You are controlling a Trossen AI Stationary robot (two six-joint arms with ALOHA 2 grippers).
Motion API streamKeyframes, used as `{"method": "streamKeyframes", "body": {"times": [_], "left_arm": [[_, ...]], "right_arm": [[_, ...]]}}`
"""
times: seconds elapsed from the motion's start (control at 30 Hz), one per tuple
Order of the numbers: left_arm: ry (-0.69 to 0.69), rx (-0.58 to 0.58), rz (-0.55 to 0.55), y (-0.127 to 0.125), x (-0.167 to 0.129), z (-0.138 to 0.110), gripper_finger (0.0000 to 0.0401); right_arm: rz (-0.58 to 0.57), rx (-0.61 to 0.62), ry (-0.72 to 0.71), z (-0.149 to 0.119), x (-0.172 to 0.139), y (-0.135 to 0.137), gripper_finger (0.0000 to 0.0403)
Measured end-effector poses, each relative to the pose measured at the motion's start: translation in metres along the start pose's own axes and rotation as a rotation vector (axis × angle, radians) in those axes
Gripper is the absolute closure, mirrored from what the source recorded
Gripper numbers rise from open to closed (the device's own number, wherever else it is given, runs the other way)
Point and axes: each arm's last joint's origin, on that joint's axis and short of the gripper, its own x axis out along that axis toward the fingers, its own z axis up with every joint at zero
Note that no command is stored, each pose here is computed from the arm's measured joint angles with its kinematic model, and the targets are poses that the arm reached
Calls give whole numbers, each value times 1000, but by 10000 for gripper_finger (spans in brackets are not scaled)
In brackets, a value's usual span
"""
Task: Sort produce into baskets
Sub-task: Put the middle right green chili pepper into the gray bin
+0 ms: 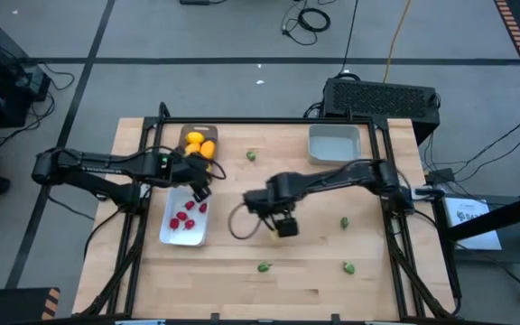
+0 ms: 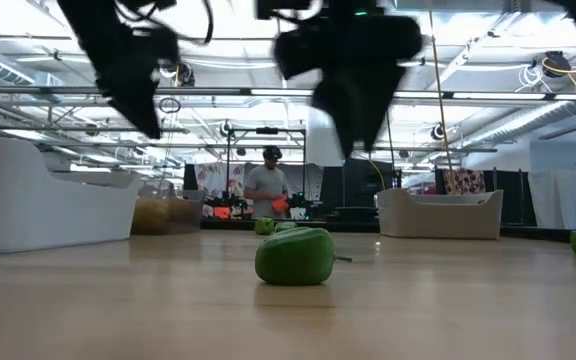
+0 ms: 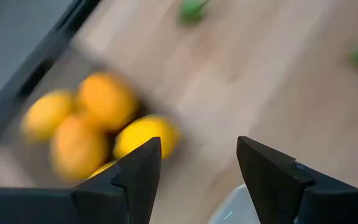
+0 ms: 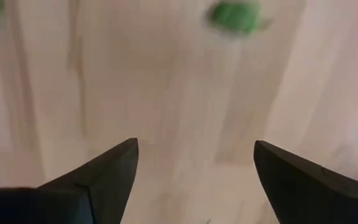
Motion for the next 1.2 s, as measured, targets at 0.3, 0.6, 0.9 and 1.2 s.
{"method": "streamKeyframes", "body": {"times": [0.3,0.6,0.9,1.2], "left_arm": [[-265,165,-316,-59,5,23,183],[-337,336,-422,-114,67,31,183],[-321,278,-424,-131,110,26,182],[-323,274,-429,-133,111,25,182]], "right_arm": [[9,163,-48,-110,11,30,93],[80,443,-219,-190,26,36,93],[43,728,-186,-221,54,33,93],[37,1108,-136,-227,67,32,93]]}}
